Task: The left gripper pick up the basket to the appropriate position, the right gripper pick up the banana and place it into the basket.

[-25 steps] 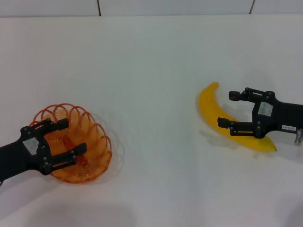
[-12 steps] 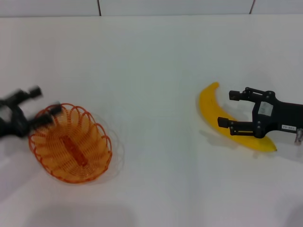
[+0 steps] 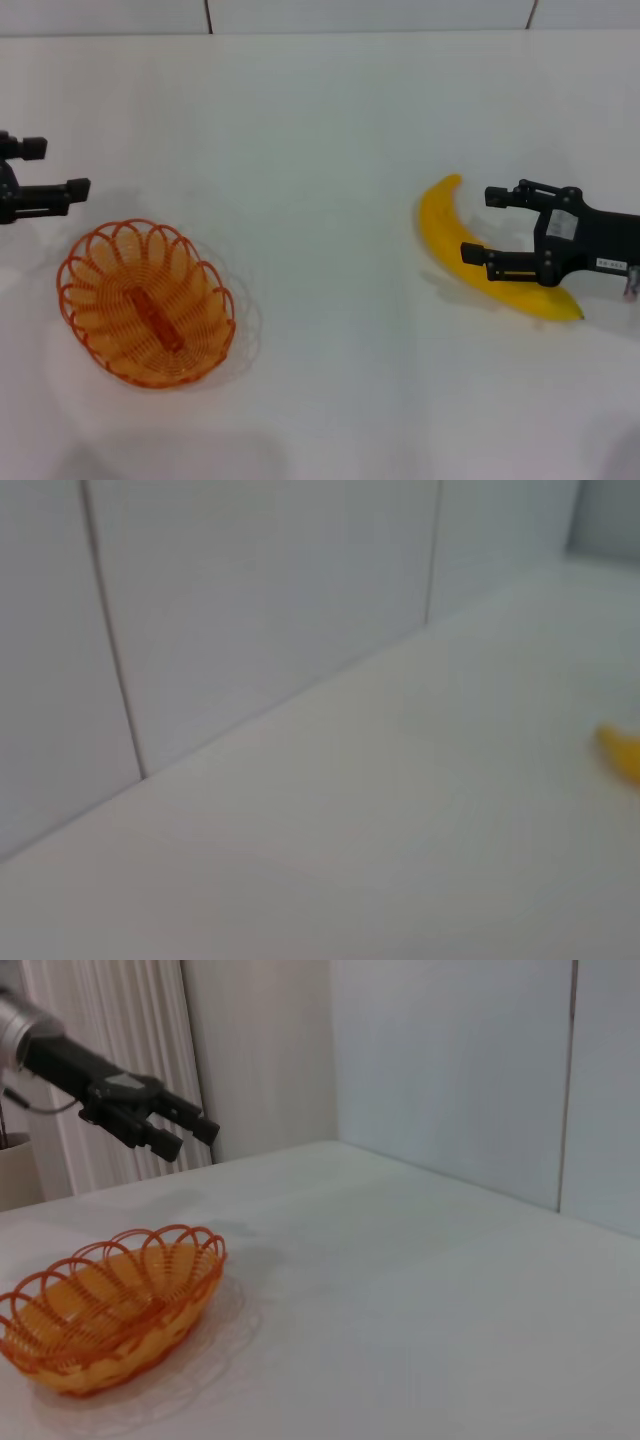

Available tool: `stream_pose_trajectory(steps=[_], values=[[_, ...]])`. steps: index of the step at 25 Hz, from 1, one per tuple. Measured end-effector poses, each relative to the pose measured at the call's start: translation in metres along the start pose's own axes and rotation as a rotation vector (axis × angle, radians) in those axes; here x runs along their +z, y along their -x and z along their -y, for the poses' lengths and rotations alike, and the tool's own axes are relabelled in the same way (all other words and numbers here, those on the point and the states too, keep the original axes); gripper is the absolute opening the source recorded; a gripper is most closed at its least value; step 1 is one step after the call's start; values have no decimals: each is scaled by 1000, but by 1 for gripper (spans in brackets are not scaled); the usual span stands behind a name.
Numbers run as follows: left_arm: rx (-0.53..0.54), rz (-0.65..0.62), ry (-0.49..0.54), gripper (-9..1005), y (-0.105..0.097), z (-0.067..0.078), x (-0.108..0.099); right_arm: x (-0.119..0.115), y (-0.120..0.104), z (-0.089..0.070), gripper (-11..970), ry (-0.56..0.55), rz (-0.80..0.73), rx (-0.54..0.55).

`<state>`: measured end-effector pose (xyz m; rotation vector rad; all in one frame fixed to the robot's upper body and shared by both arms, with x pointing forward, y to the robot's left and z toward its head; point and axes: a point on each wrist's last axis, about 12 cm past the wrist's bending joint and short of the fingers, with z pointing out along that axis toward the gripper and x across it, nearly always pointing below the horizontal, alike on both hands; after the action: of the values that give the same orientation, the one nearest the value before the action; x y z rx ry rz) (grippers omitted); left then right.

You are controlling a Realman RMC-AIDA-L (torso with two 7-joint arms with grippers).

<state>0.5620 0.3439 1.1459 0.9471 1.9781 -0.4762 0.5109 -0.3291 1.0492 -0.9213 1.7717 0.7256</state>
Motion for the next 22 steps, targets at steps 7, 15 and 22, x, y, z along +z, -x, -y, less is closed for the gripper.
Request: stream_pose_trajectory(steps=[7,15,22], values=[[323,-142,-46,828,24,10,13,5,4,1,869,7,8,-6],[423,-257,-130,829,35,13,60,7,5,1,867,12,9,-7],[432,-318,-172,828,30,14,84,8,7,1,864,17,9,-10]])
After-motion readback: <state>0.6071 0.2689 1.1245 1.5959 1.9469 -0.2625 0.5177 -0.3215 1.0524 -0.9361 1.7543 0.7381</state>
